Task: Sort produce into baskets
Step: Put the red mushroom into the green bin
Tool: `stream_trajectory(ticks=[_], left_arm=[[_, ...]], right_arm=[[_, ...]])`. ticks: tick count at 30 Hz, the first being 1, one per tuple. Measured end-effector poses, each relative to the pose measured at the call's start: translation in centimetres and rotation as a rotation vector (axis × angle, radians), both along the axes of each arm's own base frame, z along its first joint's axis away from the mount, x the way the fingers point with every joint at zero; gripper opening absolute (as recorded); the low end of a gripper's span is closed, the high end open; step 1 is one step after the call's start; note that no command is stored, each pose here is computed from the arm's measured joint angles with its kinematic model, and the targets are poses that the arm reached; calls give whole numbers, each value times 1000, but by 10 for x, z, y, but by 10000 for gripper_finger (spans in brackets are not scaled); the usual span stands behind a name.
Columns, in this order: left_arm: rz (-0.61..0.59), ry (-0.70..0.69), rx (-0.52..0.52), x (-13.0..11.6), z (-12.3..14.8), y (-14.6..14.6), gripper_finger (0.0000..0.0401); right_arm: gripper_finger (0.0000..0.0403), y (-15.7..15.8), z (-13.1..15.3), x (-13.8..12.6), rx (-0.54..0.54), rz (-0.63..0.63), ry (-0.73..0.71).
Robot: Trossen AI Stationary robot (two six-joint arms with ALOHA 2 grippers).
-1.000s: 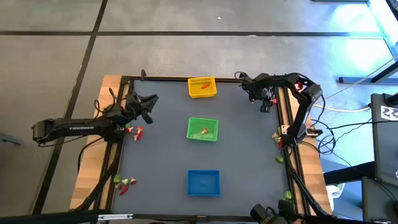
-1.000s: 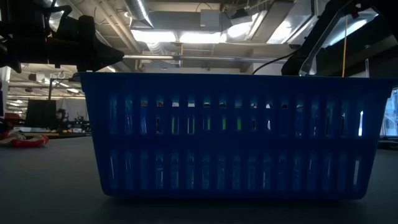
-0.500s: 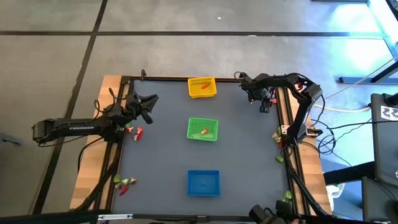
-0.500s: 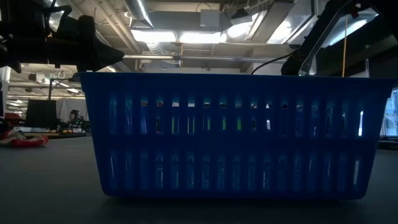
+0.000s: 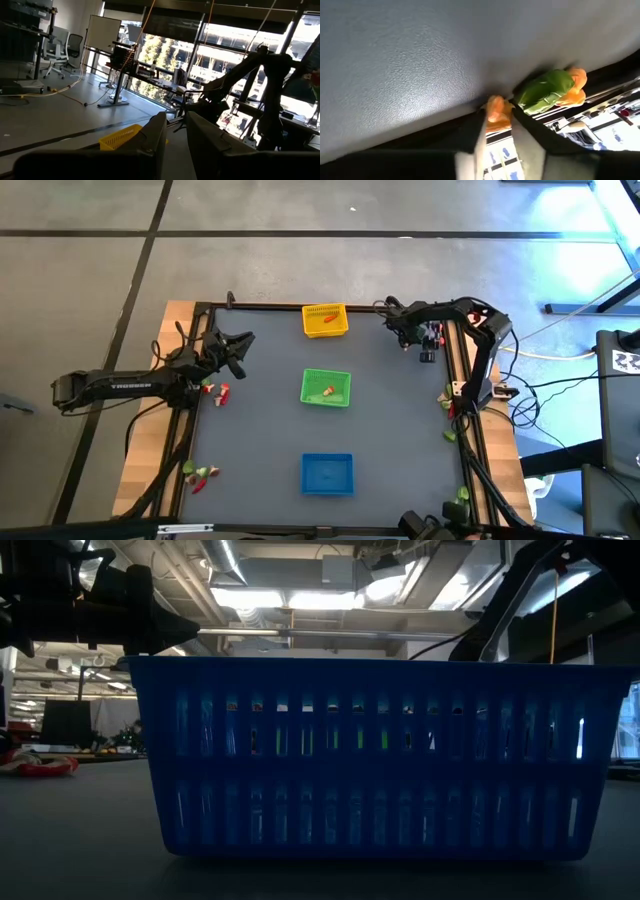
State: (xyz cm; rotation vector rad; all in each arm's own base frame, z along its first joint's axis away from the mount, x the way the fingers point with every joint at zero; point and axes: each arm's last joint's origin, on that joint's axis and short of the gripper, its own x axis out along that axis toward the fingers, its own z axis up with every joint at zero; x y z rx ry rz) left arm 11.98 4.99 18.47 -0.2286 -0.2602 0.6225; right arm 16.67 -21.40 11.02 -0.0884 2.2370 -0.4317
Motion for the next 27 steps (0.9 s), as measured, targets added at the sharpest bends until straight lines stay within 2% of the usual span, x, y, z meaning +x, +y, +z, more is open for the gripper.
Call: stream_trajectory(ticks=[8, 16, 27], left_arm=[[0, 0, 0, 0, 0, 0, 72], [0, 1, 1, 0, 0, 0, 72], [0, 0, 0, 0, 0, 0, 72]], right_arm=[[7, -2, 0, 1, -1, 42, 4], [3, -6, 16, 13, 3, -11, -101], [3, 19, 72, 48, 0, -23, -471]])
